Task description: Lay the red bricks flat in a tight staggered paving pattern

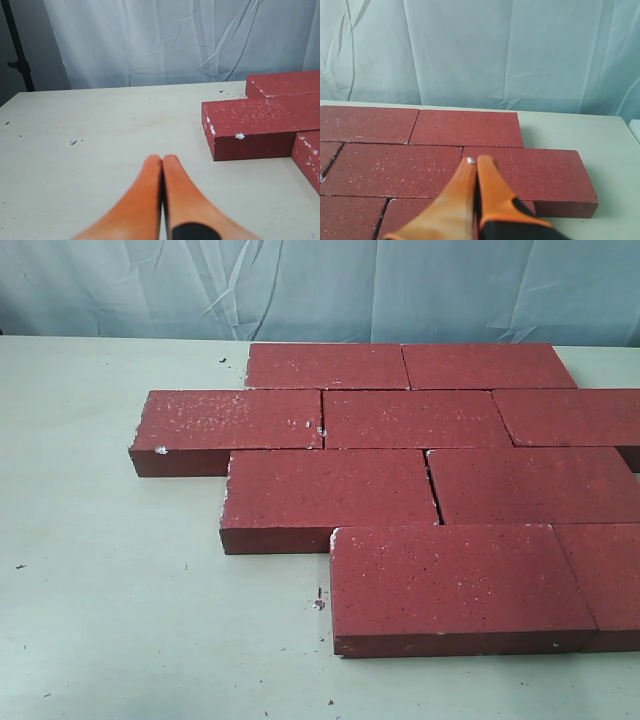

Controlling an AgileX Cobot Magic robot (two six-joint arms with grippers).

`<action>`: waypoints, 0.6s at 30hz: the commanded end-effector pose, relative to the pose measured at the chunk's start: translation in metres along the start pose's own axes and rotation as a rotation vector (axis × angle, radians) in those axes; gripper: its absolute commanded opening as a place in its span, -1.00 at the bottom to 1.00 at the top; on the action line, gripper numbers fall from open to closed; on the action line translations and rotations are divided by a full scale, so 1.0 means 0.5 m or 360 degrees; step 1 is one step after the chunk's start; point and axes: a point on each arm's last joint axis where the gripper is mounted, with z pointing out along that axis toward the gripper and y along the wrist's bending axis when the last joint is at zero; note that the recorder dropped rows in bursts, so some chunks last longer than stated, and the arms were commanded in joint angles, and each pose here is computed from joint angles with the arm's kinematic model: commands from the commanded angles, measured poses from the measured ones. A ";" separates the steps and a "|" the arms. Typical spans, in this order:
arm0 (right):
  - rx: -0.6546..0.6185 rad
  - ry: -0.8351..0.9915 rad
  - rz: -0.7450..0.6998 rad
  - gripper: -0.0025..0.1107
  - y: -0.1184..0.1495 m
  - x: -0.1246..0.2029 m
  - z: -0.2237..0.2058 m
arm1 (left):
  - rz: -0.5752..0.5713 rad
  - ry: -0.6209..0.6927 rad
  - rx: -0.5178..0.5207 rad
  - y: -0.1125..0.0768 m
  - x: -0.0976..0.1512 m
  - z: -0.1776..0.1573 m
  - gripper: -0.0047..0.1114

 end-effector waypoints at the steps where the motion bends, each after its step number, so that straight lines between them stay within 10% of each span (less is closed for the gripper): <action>1: 0.0042 -0.0057 -0.0110 -0.97 -0.005 -0.004 -0.010 | -0.0016 0.0001 -0.0003 0.000 0.003 0.000 -0.92; 18: 0.0165 -0.0183 -0.0043 -0.97 -0.021 0.134 -0.066 | -0.0016 0.0001 -0.0003 0.000 0.003 0.000 -0.92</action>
